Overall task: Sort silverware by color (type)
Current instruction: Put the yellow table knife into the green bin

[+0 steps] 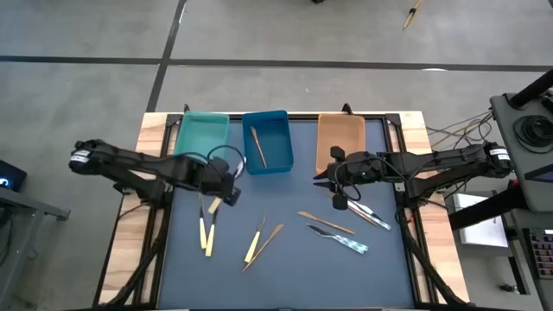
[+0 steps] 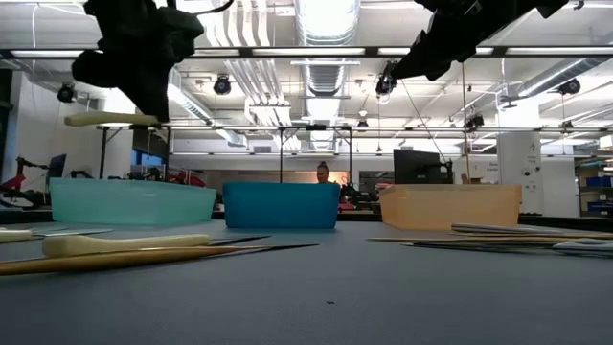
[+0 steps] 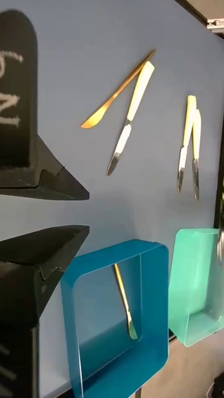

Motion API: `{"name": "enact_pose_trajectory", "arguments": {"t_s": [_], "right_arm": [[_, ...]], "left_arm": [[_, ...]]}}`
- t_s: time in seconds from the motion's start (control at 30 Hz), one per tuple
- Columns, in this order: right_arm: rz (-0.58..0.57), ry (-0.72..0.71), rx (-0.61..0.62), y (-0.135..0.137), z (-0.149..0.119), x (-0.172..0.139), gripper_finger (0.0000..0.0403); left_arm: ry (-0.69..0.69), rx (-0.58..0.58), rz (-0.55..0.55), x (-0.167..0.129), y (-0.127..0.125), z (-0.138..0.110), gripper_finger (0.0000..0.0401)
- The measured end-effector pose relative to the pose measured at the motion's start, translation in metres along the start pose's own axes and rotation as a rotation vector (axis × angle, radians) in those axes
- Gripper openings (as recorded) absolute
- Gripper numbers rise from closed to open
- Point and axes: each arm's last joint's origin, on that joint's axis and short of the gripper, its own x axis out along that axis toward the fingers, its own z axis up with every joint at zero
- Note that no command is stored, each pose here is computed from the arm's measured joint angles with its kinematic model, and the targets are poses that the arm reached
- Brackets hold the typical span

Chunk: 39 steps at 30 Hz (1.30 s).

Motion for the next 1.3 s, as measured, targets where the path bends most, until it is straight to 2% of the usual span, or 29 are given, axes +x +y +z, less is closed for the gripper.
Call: {"name": "enact_pose_trajectory", "arguments": {"t_s": [0.43,0.97,1.3], "right_arm": [[0.000,-0.002,0.000,0.000,0.000,0.000,0.0068],[0.000,-0.001,-0.008,0.000,0.000,0.000,0.0068],[-0.001,0.006,-0.012,0.000,-0.002,0.001,0.0068]], "left_arm": [[-0.074,0.003,0.102,-0.004,0.043,0.044,0.0014],[-0.138,-0.041,0.206,-0.004,0.110,0.098,0.0014],[-0.319,0.000,0.225,-0.003,0.130,0.129,0.0015]]}}
